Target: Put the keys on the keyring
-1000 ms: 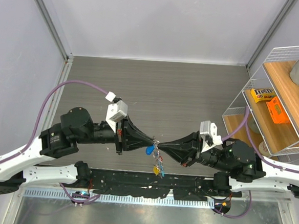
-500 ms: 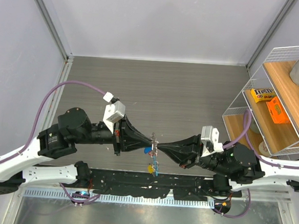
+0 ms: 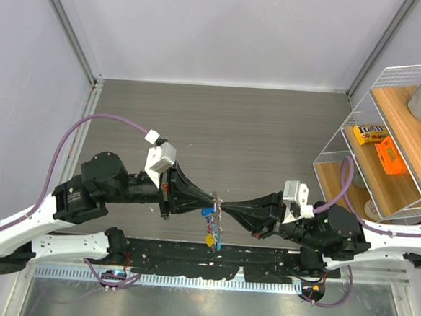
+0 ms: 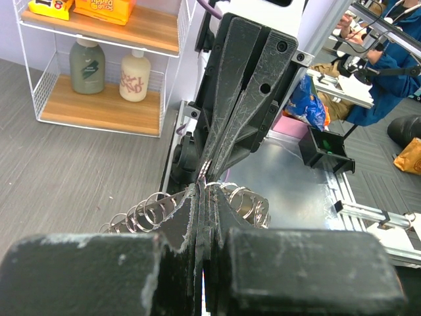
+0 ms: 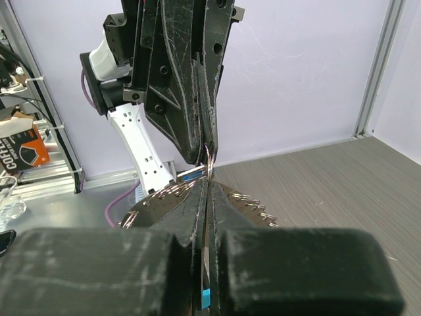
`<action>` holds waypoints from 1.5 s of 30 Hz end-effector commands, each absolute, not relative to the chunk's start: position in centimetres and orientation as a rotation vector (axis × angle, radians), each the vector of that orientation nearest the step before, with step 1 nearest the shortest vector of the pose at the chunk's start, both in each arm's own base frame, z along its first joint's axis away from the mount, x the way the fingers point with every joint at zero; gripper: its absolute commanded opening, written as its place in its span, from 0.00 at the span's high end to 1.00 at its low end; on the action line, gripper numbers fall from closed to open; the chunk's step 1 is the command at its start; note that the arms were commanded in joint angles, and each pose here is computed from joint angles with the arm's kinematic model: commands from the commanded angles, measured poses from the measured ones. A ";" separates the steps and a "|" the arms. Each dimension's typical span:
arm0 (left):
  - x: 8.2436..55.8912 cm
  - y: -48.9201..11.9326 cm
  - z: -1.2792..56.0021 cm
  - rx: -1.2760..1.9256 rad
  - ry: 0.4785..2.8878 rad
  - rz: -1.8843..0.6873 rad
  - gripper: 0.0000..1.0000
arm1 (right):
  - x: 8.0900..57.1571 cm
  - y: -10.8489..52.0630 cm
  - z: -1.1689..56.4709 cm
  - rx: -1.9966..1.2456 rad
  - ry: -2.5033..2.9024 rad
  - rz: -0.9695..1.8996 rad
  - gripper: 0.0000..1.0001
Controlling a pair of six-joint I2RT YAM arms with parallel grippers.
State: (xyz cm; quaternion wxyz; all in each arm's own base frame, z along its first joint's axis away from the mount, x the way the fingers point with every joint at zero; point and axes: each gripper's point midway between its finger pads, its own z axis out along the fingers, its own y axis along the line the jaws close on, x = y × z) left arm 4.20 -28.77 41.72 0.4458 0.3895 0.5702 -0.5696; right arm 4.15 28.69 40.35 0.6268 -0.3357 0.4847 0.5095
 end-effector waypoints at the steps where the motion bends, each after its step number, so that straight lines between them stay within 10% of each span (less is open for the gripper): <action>1: 3.8 -28.5 43.3 0.948 1.347 -1.446 1.00 | 4.2 27.1 43.8 -0.652 1.021 1.224 0.94; 45: 2.3 -28.8 44.1 1.011 1.306 -1.521 1.00 | 4.3 27.9 44.0 -0.679 1.084 1.182 0.94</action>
